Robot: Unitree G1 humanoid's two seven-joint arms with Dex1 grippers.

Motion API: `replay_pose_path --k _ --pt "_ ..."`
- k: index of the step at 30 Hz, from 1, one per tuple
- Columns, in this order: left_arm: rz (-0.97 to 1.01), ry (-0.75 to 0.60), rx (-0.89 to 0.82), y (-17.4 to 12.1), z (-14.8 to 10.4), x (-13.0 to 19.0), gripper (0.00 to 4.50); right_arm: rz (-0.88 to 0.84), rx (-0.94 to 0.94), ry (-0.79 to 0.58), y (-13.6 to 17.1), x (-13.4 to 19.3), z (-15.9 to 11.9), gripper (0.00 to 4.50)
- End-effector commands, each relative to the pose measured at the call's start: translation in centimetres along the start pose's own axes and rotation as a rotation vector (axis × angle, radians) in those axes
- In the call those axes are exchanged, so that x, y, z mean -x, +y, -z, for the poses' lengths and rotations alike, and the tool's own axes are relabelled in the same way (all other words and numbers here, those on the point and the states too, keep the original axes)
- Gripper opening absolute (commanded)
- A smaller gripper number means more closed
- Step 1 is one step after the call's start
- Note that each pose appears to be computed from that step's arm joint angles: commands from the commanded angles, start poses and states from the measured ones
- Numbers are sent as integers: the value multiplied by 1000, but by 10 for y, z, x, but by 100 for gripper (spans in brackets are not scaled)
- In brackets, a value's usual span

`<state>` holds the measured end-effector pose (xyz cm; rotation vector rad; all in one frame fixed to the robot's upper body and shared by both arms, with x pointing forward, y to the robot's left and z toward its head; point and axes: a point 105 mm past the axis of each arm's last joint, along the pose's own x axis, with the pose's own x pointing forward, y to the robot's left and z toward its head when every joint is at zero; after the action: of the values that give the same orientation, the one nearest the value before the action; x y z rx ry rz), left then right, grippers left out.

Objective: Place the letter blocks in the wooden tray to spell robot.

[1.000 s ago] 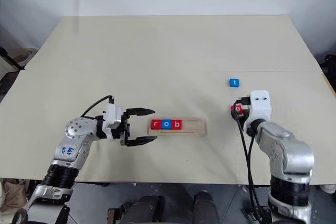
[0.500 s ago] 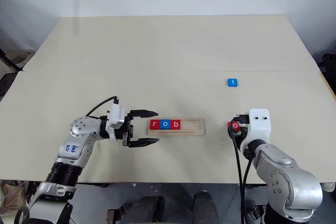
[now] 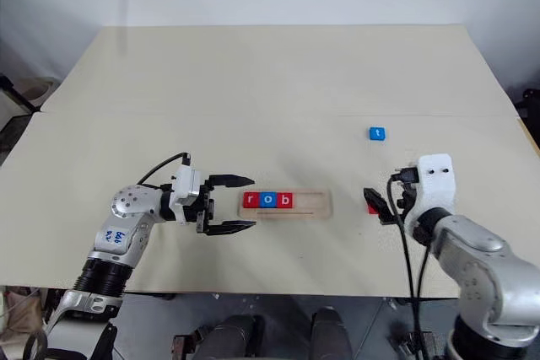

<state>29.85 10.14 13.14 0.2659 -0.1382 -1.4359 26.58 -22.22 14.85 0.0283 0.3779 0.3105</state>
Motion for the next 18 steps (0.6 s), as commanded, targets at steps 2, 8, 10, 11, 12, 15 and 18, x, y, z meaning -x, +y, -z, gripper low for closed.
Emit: replay_pose_path --k 2,8,10,11,12,15,18 --pt "-12 -12 -32 3 -6 2 450 -117 127 -142 -20 25 -7 446" --pt "-10 -15 -41 2 -9 2 450 -180 375 -156 -58 45 21 446" --pt "-10 -14 -45 2 -9 3 450 -213 428 -141 -66 49 30 446" --pt "-12 -13 -47 2 -10 5 450 -216 462 -107 -74 50 36 446" --pt "-14 -11 -50 2 -11 6 450 -220 489 -73 -82 52 43 446" --pt "-20 -6 -55 1 -12 8 450 -246 528 -38 -93 52 49 446" --pt "-30 -1 -58 1 -12 11 450 -291 546 -39 -96 46 43 446"
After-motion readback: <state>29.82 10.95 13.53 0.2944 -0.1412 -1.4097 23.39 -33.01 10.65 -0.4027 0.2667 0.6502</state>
